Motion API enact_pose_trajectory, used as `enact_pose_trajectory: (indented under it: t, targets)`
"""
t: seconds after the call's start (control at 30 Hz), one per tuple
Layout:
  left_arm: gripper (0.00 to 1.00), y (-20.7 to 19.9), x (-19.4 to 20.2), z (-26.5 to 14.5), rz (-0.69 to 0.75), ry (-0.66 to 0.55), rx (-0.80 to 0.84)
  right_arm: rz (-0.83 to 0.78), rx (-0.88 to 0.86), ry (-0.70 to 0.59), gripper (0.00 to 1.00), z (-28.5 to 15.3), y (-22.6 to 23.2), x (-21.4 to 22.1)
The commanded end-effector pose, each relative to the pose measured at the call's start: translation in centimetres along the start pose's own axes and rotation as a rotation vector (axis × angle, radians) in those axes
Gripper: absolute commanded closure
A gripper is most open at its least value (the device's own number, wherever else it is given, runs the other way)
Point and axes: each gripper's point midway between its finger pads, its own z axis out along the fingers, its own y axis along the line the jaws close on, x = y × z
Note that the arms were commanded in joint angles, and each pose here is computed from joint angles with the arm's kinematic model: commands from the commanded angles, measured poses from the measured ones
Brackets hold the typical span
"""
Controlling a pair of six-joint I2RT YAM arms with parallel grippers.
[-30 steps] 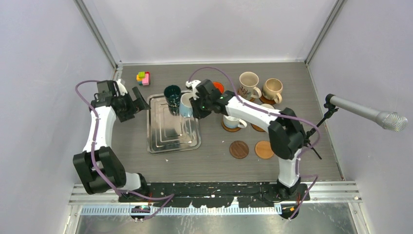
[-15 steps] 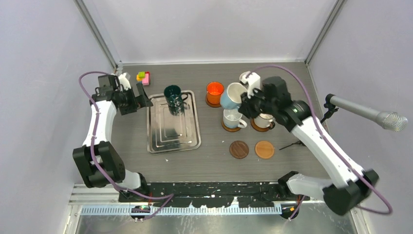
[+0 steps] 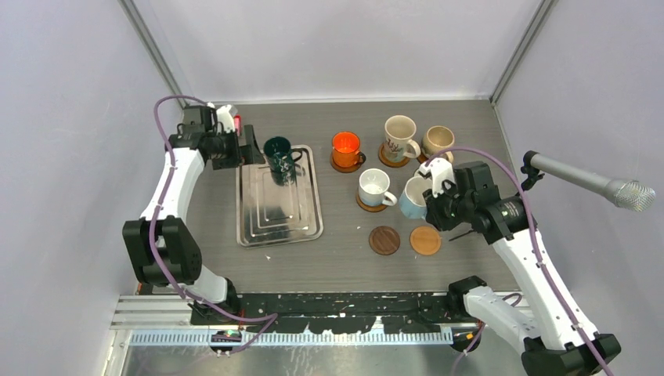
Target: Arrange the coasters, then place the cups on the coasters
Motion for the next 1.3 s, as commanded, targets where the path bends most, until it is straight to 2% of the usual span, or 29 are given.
enact_pose_trajectory:
  t: [0.0,0.2,0.27,0.7,1.27]
  targets:
    - [0.00,-1.3,-1.8,-0.3,0.026,-0.030,0.003,0.002,0.014,-0.092,1.00,-0.2,-1.5,-1.8]
    - [0.00,-2.0,-2.7,-0.6,0.052,-0.052,-0.014,-0.025,0.011,-0.049,1.00,1.0,-2.9,1.9]
    - [0.00,-3.1,-2.8,-0.5,0.079,-0.050,-0.006,-0.030,0.000,-0.051,1.00,1.1,-3.1,2.7]
    - [0.00,-3.7,-3.2,-0.2,0.087,-0.048,-0.020,-0.076,-0.029,0.016,1.00,2.4,-3.3,7.8]
    - [0.00,-3.8,-3.4,0.4,0.092,-0.045,-0.017,-0.053,-0.008,0.070,1.00,3.4,-3.5,10.0]
